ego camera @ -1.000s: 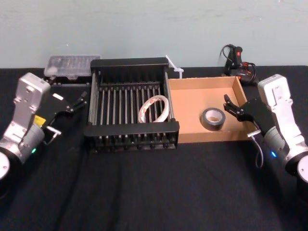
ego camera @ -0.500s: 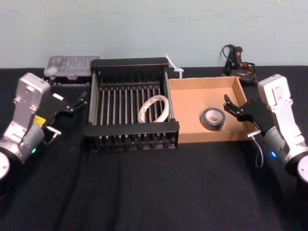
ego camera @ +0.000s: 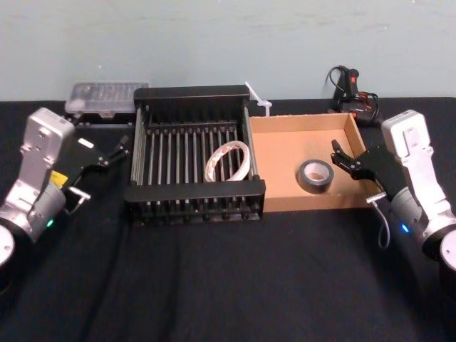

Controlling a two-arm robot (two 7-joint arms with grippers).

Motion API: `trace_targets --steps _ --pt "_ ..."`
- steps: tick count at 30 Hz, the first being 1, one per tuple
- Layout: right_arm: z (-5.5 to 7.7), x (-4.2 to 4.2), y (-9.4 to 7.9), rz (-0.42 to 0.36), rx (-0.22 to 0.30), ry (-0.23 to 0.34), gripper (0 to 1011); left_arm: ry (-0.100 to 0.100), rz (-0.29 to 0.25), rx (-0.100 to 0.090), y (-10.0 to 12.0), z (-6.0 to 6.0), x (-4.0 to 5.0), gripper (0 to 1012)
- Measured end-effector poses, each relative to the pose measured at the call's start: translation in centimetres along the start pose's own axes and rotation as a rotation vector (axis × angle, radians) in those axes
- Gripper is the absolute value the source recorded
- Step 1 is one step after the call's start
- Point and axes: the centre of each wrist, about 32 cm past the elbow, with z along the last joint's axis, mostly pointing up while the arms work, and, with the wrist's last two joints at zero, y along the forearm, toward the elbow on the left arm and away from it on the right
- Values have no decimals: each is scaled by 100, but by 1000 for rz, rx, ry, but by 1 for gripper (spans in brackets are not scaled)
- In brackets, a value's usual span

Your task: Pick up the white tape and place it into the black box , Pick up the silver tape and place it into the brown box.

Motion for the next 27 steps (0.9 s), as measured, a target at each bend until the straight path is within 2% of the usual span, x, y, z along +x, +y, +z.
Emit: trace_targets --steps 27 --pt "0 0 0 0 0 0 1002 0 0 0 0 0 0 1001"
